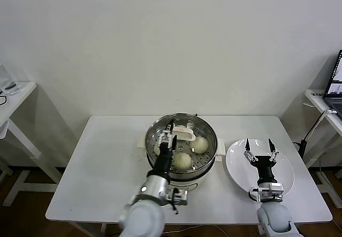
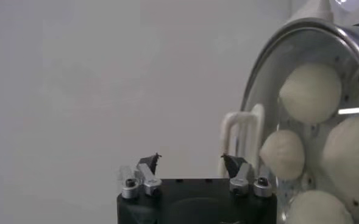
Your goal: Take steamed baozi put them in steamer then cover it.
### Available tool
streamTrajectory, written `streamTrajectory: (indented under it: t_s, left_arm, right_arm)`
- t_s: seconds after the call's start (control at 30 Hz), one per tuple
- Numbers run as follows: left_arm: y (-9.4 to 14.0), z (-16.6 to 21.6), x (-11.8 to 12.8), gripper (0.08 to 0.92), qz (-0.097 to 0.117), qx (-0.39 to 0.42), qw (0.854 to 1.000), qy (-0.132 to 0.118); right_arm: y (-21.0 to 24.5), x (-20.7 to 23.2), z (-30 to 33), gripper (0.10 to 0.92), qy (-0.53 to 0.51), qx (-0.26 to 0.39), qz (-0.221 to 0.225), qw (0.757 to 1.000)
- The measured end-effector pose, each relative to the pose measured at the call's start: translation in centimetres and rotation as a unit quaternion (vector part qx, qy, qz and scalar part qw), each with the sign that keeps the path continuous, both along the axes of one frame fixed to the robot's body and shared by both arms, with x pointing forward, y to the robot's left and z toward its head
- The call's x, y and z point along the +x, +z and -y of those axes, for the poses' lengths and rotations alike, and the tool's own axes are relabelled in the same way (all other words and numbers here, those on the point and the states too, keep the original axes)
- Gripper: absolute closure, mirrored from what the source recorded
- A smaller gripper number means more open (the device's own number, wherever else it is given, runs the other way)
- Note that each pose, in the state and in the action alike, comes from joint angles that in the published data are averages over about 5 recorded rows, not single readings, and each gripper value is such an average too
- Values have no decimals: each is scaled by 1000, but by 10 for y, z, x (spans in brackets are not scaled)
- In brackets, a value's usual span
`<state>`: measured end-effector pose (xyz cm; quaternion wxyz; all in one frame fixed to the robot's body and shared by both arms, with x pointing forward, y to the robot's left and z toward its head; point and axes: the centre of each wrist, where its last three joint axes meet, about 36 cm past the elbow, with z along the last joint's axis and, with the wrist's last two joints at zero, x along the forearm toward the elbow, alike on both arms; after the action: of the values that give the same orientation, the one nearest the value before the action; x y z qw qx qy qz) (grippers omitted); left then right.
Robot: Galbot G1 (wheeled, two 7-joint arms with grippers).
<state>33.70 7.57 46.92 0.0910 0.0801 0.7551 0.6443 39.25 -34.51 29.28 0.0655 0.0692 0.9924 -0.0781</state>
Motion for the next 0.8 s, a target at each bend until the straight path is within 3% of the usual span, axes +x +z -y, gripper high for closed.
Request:
streamTrajectory:
  t_s: [0.23,0.37,0.67,0.8]
  left_arm:
    - [8,-55,3,177,1,-87,996,11]
    - [2,-92,12,177,-11,-167,986,13]
    - [-30,-159,28,177,-66,-338,938,22]
    - [-47,-181,32,177,-80,-389,917,34]
  right_arm:
    - [8,-8,-6,200,2,32,-25,999]
    - [14,-15,-8,200,1,59,-38,998]
    - [18,-31,-16,200,-1,101,-63,993]
    - [19,-38,-19,200,1,112,-71,991]
